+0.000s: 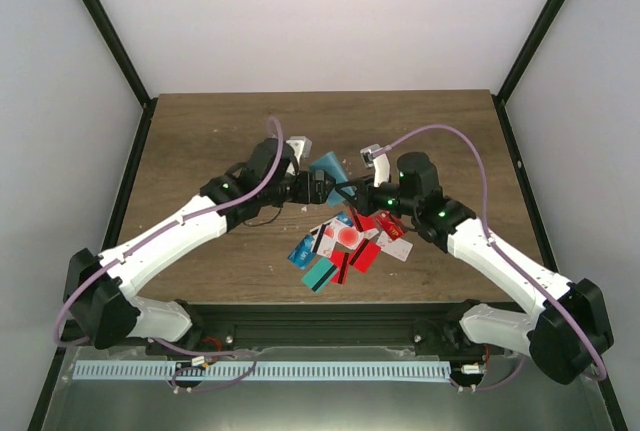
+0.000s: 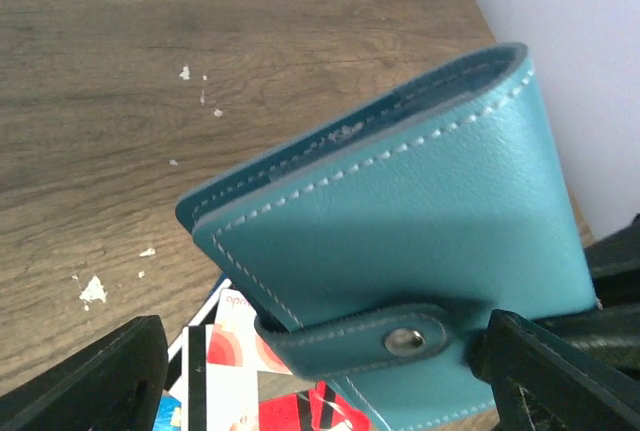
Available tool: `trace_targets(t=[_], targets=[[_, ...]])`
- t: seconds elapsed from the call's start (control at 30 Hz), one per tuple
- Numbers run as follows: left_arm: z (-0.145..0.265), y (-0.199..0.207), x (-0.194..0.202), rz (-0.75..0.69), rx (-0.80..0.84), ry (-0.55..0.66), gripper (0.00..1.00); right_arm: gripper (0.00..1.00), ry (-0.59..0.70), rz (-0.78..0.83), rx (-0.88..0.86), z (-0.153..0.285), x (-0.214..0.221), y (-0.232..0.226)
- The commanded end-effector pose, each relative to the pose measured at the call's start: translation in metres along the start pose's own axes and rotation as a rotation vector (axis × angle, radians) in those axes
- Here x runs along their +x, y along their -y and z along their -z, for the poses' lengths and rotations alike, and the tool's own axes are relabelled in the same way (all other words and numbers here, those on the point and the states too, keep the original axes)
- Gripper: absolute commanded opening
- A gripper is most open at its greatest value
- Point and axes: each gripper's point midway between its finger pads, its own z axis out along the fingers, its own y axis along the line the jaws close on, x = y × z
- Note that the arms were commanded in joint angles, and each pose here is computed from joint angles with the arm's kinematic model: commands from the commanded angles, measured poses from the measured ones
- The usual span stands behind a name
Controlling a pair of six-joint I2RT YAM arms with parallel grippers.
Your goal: Put the credit cards into the card holder
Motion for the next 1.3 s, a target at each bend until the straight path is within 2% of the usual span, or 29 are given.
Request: trace_targets(t=[0.0, 0.3, 0.6, 0.63, 0.7, 0.73, 0.8, 0.9, 1.1, 1.27], targets=[[-0.005, 0.000, -0.014, 0.004, -0.032, 0.047, 0.86, 0.01, 0.046, 0.060, -0.052, 0.006, -0.023, -0.021], [-0.010, -0.026, -0.007, 0.014, -0.160, 0.042, 0.73, 0.01, 0.071, 0.069, -0.082, 0.012, -0.029, -0.031], [-0.009, -0.039, -0.005, -0.018, -0.230, 0.038, 0.70, 0.01, 0.086, 0.080, -0.088, 0.015, -0.038, -0.036], [-0.006, -0.046, -0.005, -0.036, -0.266, 0.048, 0.68, 0.01, 0.090, 0.077, -0.082, 0.016, -0.039, -0.036], [0.005, -0.081, -0.006, -0.057, -0.438, 0.101, 0.66, 0.01, 0.105, 0.056, -0.043, 0.019, -0.041, -0.030], [0.014, -0.105, -0.003, -0.036, -0.534, 0.118, 0.66, 0.01, 0.115, 0.042, -0.008, 0.021, -0.041, -0.024], [0.026, -0.137, 0.002, 0.043, -0.609, 0.122, 0.66, 0.01, 0.136, 0.014, 0.068, 0.025, -0.041, -0.011], [0.035, -0.139, 0.005, 0.103, -0.537, 0.149, 0.65, 0.01, 0.162, -0.028, 0.160, 0.030, -0.038, 0.007], [0.055, -0.081, -0.006, 0.069, -0.208, 0.211, 0.65, 0.01, 0.147, -0.092, 0.128, 0.022, -0.031, 0.008], [0.061, -0.038, -0.011, 0.055, 0.006, 0.193, 0.67, 0.01, 0.109, -0.127, 0.103, 0.011, -0.023, 0.009]])
